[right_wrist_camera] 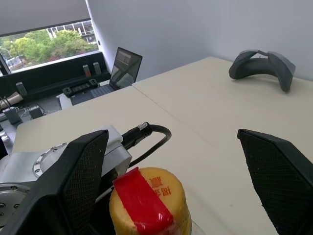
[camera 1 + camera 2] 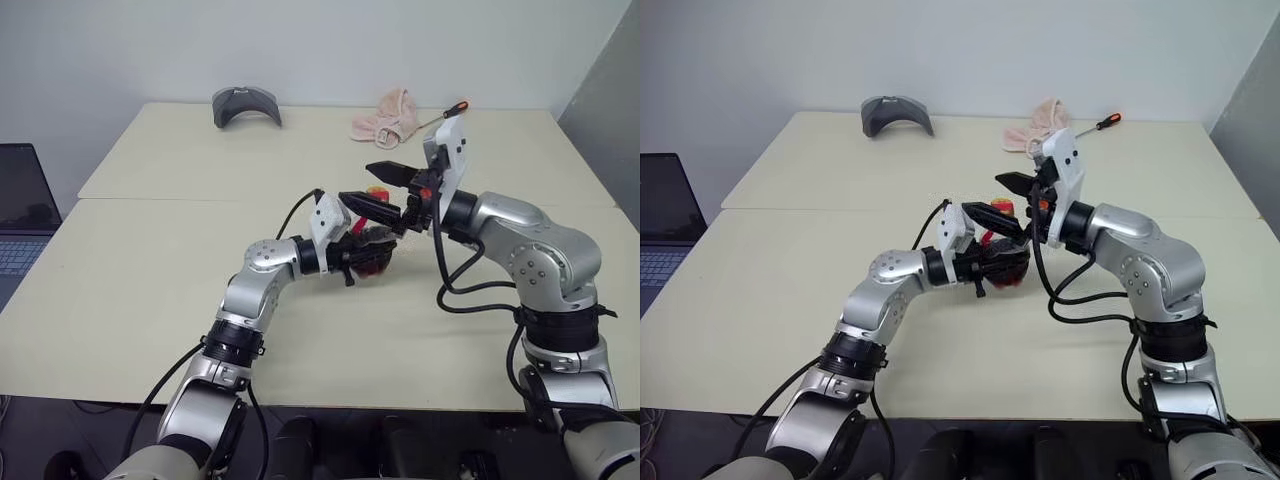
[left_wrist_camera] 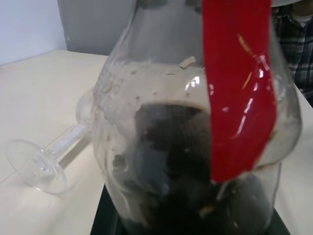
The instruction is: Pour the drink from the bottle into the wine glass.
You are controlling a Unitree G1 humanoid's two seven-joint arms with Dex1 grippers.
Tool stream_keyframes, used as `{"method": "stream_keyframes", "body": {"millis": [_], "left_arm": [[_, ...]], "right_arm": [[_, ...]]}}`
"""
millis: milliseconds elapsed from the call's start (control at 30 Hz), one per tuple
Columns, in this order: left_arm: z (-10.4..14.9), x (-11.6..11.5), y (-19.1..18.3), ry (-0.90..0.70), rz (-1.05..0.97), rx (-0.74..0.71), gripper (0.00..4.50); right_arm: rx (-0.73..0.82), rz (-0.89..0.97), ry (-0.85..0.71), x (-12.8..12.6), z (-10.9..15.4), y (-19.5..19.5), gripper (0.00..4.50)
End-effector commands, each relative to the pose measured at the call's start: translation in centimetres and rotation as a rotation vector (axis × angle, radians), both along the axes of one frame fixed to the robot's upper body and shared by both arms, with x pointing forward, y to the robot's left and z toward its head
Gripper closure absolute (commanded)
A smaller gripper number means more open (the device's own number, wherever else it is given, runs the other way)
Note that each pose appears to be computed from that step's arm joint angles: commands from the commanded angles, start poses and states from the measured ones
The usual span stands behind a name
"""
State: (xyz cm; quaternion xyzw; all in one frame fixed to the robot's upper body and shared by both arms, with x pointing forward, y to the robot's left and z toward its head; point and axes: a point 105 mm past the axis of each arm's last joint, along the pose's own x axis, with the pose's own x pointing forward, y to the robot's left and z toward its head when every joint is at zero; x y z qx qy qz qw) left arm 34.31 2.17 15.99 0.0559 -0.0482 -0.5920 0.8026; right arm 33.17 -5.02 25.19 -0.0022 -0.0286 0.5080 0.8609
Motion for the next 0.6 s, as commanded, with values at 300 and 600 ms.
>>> {"method": "stream_keyframes", "body": {"millis": [300,600], "left_arm": [[1.9,-0.7,-0.4,-0.068,-0.02,-0.026,3.51],[1.8,-0.7,-0.7,-0.064,-0.03,-0.021,3.52]], "right_arm": [[0.004,-0.042,-0.065,1.0,1.4,-1.9,0.0],[-0.038,-0.028,-0.06,-0.8,0.8,-4.8,0.0]]}}
